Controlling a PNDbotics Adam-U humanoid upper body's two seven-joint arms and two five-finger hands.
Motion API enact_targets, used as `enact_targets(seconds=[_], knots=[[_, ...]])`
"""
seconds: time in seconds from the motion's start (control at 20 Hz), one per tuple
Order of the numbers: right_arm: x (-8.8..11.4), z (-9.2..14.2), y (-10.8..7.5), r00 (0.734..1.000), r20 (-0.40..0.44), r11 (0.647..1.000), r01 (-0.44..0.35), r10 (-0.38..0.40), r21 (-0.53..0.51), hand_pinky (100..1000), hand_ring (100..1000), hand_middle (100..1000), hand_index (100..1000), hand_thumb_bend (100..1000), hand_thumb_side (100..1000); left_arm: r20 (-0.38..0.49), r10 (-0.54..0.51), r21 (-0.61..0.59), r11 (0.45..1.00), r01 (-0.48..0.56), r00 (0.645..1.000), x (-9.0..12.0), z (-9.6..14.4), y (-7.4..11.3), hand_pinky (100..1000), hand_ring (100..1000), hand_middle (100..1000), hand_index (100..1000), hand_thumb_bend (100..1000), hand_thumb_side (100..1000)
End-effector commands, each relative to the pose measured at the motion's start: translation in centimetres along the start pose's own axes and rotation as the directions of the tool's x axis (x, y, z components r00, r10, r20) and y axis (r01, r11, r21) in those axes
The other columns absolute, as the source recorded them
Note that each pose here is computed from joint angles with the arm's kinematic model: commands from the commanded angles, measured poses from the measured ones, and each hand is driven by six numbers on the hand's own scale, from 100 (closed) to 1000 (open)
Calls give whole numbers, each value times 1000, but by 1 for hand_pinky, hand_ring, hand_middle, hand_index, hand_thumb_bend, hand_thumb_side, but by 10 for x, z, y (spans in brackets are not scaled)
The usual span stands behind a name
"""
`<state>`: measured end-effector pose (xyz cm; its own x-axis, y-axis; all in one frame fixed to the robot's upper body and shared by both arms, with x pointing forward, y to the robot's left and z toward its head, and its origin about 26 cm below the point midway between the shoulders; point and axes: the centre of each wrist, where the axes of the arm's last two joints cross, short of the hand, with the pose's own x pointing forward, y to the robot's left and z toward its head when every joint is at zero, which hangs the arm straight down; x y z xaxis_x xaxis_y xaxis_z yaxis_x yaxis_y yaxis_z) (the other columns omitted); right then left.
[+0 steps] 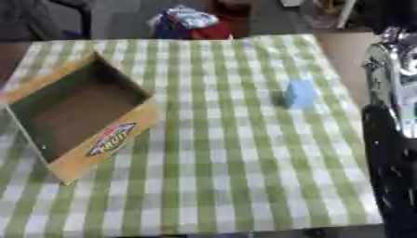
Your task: Pick up objects on the table and place them in the box.
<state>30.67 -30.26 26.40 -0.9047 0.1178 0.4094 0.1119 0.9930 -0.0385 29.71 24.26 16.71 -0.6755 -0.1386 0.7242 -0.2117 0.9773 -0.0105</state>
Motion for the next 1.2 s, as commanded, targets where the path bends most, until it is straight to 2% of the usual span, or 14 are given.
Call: enact_targets(seconds=[0.05,0.15,0.2,0.25,0.4,0.65,0.7,0.75,0.85,0.9,1.05,1.2], knots=[[5,-10,-1,1000,31,1000,-5,5,6,733,995,927,872,100,382,34,2,-1,1000,-2,999,7,-5,2,651,582,667,707,100,676],[5,-13,-2,999,36,1000,-5,5,8,734,994,927,873,100,380,33,2,-1,1000,-2,999,7,-4,2,651,583,666,707,100,676],[5,-15,-2,999,37,1000,-3,3,8,733,994,928,873,100,422,32,2,-2,1000,-2,999,7,-4,2,651,583,667,707,100,676],[4,-18,-3,999,39,1000,-2,1,6,734,993,927,873,100,380,32,2,-2,1000,-2,999,7,-4,2,651,583,666,707,100,676],[2,-30,-6,999,38,1000,3,-3,0,734,993,927,875,100,381,29,3,-3,1000,-2,1000,6,-4,2,651,583,666,707,100,676],[-2,-58,-19,999,37,1000,-5,6,-9,732,992,930,878,100,382,23,4,-11,1000,-3,1000,6,-3,1,651,584,666,707,100,676],[-3,-65,-22,999,31,1000,-8,8,-14,732,993,932,879,100,433,21,4,-13,1000,-3,1000,6,-2,1,651,584,666,707,100,685],[-4,-71,-25,1000,22,1000,-9,10,-20,732,993,932,879,100,385,20,4,-15,1000,-3,1000,6,-2,1,651,584,666,707,100,676],[-9,-77,-31,1000,10,1000,-9,9,-28,732,993,932,879,100,385,20,4,-16,1000,-3,1000,6,-2,1,651,584,666,707,100,676],[-12,-79,-33,1000,5,1000,-9,9,-29,712,1000,936,874,100,426,19,3,-17,1000,-3,1000,6,-2,1,651,585,666,707,100,675],[-22,-82,-42,997,-78,999,-32,28,-43,692,1000,940,869,100,465,16,1,-27,1000,-1,1000,6,-1,1,651,585,666,707,100,675],[-40,-71,-52,973,-222,997,-77,69,-28,677,1000,949,869,100,485,18,-2,-33,999,3,1000,6,-2,2,651,585,665,707,100,675]])
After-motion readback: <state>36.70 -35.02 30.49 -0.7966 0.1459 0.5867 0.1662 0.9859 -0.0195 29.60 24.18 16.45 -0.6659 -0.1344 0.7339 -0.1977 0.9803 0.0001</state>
